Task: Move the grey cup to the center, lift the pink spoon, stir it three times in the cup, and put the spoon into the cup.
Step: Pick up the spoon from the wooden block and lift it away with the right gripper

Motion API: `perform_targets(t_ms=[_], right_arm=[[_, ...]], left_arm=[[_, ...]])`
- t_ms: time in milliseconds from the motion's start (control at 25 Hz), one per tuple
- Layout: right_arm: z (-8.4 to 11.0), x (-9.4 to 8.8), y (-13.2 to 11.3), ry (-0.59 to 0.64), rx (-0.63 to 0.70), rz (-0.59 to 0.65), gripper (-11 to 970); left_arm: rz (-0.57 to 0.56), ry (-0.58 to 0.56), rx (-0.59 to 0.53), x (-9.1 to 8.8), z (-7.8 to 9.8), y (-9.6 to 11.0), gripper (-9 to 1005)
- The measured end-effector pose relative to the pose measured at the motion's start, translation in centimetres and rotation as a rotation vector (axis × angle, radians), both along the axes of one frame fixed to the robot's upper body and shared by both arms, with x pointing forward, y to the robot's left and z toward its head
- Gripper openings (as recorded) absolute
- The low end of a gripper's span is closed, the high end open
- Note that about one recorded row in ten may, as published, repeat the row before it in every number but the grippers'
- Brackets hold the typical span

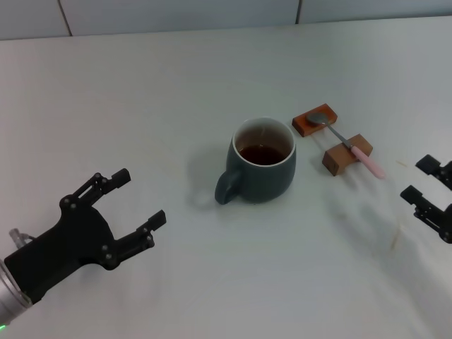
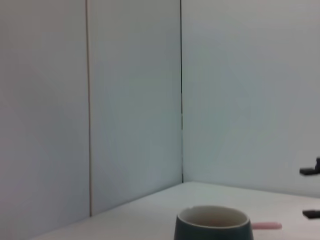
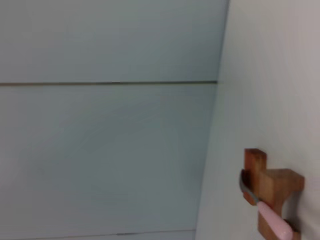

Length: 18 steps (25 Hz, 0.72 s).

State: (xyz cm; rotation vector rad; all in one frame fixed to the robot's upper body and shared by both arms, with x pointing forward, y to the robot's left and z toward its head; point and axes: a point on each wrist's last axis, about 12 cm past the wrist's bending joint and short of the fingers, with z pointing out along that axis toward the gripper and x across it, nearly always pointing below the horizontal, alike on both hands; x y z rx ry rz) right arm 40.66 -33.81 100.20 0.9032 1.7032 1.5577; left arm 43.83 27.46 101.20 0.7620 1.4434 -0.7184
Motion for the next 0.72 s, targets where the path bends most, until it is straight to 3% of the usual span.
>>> perform_targets(t_ms=[720], right_arm=[[-0.9,3.2,1.6,0.051,-0.083,0.006,753]], left_arm=[[0.006,-0.004,0.006,-0.4,-0.1,0.2,862]])
